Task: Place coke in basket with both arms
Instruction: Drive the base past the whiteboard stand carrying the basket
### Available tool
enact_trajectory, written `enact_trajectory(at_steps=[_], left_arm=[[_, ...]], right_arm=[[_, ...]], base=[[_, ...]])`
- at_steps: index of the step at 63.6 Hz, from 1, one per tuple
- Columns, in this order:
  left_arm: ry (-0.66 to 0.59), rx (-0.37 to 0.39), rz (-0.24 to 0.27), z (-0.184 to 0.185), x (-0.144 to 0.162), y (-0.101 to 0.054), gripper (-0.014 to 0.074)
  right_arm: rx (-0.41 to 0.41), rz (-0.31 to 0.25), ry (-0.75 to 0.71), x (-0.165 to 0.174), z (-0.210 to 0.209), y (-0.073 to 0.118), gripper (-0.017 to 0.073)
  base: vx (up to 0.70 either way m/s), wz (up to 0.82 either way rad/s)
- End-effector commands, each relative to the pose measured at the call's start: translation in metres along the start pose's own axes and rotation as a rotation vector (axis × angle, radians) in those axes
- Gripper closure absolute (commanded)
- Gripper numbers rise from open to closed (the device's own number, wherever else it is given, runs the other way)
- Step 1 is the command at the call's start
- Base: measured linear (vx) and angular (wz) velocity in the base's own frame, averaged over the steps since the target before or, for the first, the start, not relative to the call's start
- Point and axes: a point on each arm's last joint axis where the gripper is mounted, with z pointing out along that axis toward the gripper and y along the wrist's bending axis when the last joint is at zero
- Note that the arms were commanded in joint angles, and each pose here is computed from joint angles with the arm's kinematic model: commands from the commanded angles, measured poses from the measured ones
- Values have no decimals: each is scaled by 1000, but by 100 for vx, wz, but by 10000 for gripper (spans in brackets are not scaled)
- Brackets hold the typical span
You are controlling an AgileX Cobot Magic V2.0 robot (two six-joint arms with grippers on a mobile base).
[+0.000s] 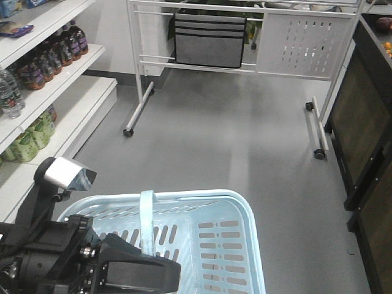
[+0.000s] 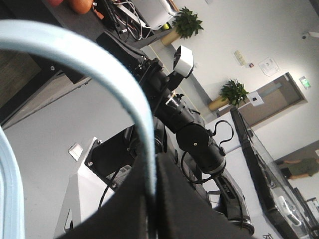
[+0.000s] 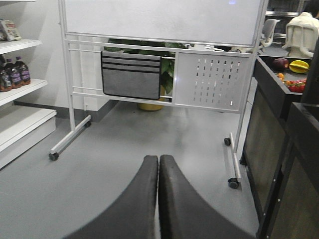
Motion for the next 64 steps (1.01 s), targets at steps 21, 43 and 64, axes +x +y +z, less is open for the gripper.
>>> enact_trajectory(at_steps=[21,43,64], left_arm=[[-50,105,21,-2,-8,-18,600],[-50,105,21,-2,-8,-18,600],[-50,105,21,-2,-8,-18,600]], right_arm=[[14,-12,-81,-4,-1,-1,564],[14,-12,-81,-4,-1,-1,564],[14,-12,-81,-4,-1,-1,564]], base=[[16,-14],[20,-10],[23,-5]])
